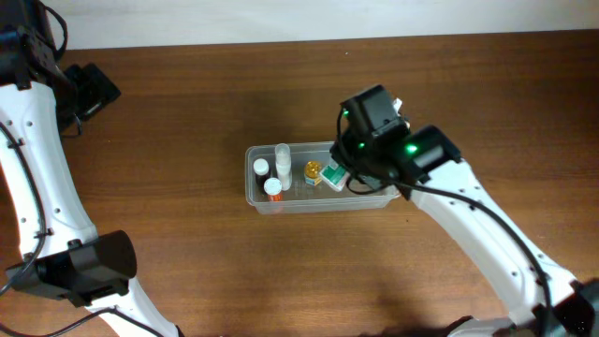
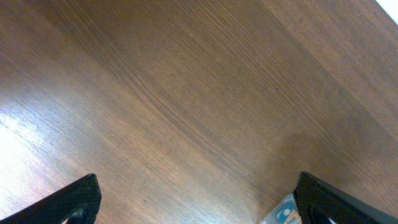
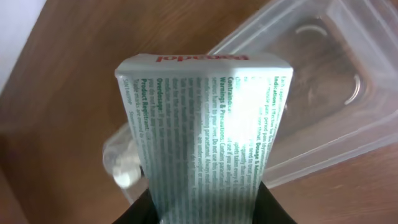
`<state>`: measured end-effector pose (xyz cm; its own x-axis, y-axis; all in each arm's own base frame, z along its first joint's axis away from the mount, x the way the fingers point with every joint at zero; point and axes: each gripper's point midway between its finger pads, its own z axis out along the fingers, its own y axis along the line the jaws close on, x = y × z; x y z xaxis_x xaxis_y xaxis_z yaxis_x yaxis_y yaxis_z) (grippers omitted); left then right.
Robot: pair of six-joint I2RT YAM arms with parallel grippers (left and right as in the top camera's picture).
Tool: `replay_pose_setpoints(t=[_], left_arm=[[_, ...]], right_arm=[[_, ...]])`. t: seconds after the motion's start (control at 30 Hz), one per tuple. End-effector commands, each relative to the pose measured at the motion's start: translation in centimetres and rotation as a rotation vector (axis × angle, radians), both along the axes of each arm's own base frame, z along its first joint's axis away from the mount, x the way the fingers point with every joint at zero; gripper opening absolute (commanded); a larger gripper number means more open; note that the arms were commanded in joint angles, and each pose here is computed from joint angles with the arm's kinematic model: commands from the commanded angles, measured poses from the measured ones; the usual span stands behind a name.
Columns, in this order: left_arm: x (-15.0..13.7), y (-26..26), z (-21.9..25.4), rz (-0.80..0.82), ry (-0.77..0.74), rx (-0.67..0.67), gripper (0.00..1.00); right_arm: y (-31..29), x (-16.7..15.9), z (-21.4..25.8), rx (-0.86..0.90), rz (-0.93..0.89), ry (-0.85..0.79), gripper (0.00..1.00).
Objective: Pack container
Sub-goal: 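Carry the medicine box over the container's right end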
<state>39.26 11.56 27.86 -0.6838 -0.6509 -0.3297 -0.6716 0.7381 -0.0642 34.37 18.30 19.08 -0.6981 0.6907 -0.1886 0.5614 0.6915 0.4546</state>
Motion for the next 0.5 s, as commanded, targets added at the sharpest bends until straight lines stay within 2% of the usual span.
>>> replay_pose_setpoints(t=[0.0,0.33,0.47], left_arm=[[-0.1,0.0,0.6,-0.014,-0.016,0.007,1.00],[-0.1,0.0,0.6,-0.014,-0.016,0.007,1.00],[-0.1,0.0,0.6,-0.014,-0.016,0.007,1.00]], right_arm=[[-0.2,0.8,-1.3,0.025,-0.207,0.038,0.29],[-0.4,0.8,-3.5,0.087,-0.440,0.122,0.24],[-1.7,0.6,-4.4,0.042,-0.505,0.119,0.23]])
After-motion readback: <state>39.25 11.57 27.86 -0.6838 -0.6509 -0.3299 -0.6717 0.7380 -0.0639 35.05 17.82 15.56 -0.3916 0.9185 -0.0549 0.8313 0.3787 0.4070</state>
